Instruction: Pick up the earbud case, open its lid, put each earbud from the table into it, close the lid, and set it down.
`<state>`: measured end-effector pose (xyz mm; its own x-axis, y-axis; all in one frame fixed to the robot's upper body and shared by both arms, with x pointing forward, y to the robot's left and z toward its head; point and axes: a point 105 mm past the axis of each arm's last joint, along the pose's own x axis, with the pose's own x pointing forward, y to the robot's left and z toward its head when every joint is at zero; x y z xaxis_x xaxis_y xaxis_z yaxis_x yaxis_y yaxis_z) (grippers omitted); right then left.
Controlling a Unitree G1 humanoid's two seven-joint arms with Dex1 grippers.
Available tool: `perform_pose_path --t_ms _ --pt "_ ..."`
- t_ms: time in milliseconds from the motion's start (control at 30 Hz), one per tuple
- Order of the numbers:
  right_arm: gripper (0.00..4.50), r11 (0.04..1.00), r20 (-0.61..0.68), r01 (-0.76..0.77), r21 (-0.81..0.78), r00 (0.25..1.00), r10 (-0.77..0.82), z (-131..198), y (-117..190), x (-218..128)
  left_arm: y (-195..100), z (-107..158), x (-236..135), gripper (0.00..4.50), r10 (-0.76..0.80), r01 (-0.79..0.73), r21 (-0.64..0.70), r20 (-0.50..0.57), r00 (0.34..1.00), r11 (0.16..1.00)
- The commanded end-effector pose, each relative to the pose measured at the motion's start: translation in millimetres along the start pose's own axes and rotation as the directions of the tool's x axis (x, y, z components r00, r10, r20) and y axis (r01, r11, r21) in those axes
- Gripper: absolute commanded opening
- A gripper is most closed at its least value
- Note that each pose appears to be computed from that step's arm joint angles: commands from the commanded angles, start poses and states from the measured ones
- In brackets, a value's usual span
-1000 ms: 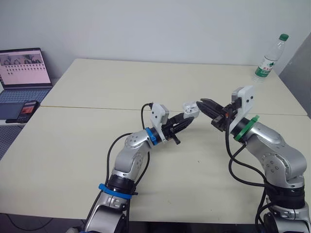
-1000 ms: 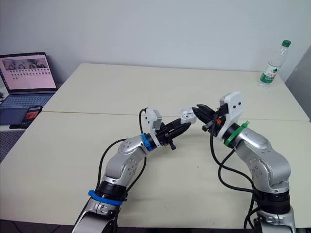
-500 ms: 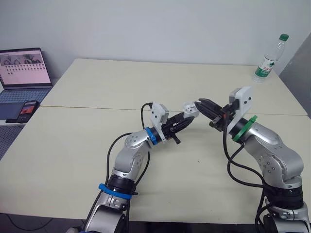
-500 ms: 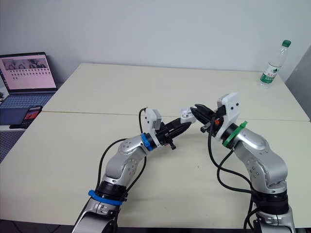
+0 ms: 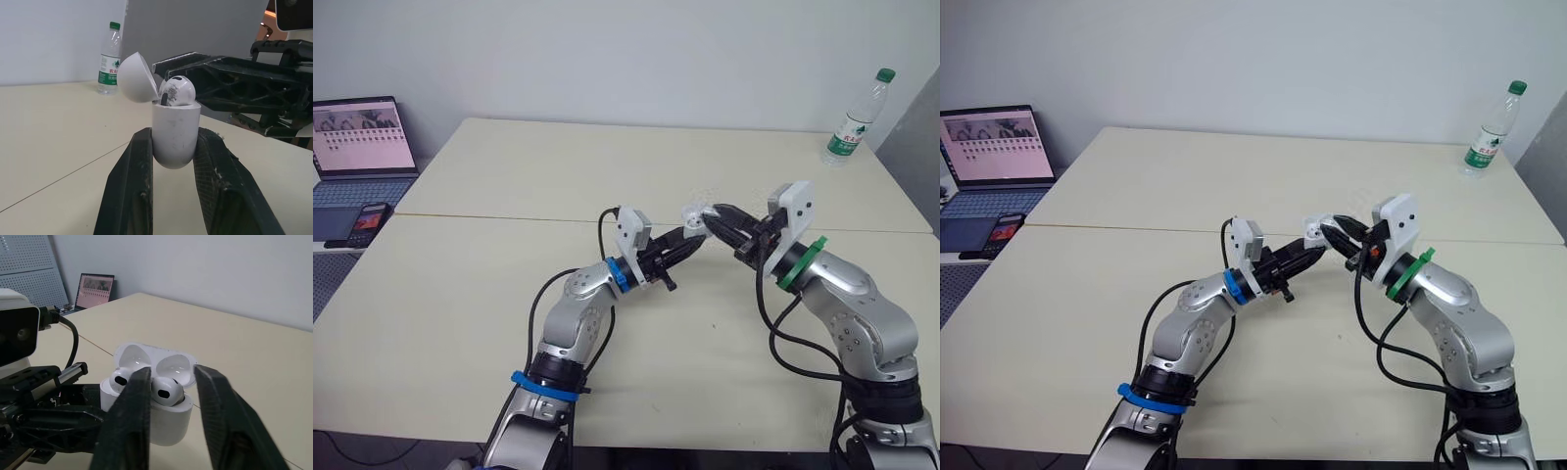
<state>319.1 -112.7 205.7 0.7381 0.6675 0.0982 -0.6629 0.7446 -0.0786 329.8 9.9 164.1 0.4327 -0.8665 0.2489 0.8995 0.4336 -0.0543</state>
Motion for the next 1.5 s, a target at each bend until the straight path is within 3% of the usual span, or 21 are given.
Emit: perform_pose_path --t_ms 33,133,300,467,567,867,1233,1500 --pt "2.81 1.000 0.074 -0.008 -0.015 0.997 0.010 18.1 0.0 -2.5 -7.1 15.9 4.9 0.78 -0.031 0.030 0.030 0.056 0.998 0.999" --pt "3.92 0.999 0.137 -0.047 0.010 0.990 0.045 34.7 1.0 -6.1 -5.8 14.4 3.6 0.78 -0.028 0.026 0.028 0.050 0.998 0.999" --pt "3.92 0.992 0.155 -0.098 0.078 0.984 0.085 55.3 -10.2 -14.5 -7.4 7.3 2.1 0.78 -0.076 0.077 -0.027 0.015 0.997 0.997" --pt "3.92 0.982 0.012 -0.042 0.182 0.999 0.041 49.6 -44.3 -24.7 -14.9 4.6 -3.4 0.78 -0.204 0.201 -0.113 -0.021 0.979 0.973" --pt "3.35 0.986 -0.095 -0.031 0.166 0.994 0.047 35.4 -54.2 -33.2 -19.9 8.3 -8.7 0.78 -0.298 0.291 -0.161 -0.023 0.954 0.943" --pt "0.08 0.944 -0.241 -0.192 0.268 0.936 0.258 9.2 -23.4 -45.5 -32.6 16.8 -14.3 0.78 -0.469 0.452 -0.271 0.001 0.883 0.850" --pt "0.04 0.889 -0.225 -0.297 0.349 0.894 0.387 12.1 0.1 -53.4 -41.7 12.0 -16.7 0.78 -0.525 0.493 -0.324 -0.013 0.851 0.808" --pt "0.04 0.868 -0.126 -0.343 0.358 0.904 0.409 29.3 4.5 -52.4 -43.5 4.2 -19.1 0.78 -0.527 0.483 -0.334 -0.052 0.848 0.809"
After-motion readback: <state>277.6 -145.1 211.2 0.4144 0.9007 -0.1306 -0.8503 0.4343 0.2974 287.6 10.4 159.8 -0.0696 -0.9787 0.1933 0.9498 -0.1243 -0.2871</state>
